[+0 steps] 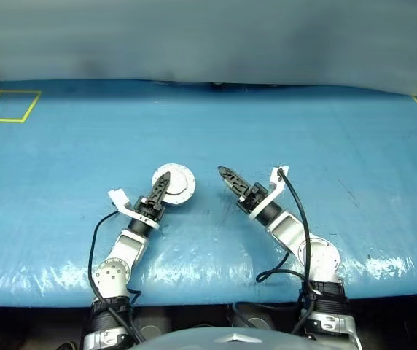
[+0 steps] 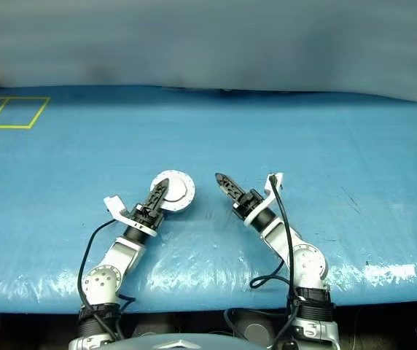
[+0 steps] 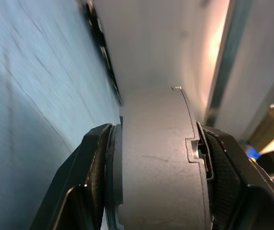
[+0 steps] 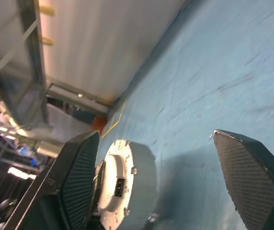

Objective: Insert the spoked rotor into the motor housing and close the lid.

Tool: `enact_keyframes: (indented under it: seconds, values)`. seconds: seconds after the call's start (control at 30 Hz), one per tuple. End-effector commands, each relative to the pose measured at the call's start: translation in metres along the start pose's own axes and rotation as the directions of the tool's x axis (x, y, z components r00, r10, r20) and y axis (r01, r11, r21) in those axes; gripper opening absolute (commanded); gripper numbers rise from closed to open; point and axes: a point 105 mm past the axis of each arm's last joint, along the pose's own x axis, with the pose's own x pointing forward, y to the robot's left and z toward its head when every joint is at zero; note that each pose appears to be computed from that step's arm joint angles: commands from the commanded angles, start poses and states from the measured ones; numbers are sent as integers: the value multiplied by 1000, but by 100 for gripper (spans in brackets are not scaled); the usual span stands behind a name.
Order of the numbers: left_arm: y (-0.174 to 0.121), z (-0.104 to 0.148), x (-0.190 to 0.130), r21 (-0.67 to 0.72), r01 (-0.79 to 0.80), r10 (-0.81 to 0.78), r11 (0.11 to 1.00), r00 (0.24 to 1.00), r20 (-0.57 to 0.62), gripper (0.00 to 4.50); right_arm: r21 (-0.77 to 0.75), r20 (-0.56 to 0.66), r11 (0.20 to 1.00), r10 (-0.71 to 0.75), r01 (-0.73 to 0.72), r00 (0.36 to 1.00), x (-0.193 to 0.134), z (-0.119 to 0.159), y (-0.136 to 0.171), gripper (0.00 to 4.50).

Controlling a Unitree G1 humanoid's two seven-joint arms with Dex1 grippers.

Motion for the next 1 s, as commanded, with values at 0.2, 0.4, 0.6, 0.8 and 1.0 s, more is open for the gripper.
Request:
enact_keyframes:
  seconds: [0.2, 0.4, 0.6, 0.8, 1.0]
  values:
    - [8, 58, 33, 36, -152, 134, 988, 944, 301, 244, -198, 18, 978, -57, 60, 998, -4, 8, -10, 380]
    - [15, 62, 56, 69, -224, 197, 972, 940, 279, 244, -262, 47, 959, -94, 103, 994, -3, 11, -17, 380]
    - [10, 44, 65, 91, -178, 160, 980, 970, 182, 244, -293, 31, 950, -103, 108, 994, -6, 6, -19, 380]
    - [23, 47, 55, 158, -258, 226, 953, 954, 198, 406, -301, 17, 948, -106, 106, 994, -7, 3, -21, 384]
    - [28, 73, 29, 254, -344, 262, 904, 915, 308, 445, -312, 9, 945, -106, 103, 994, -7, 4, -22, 384]
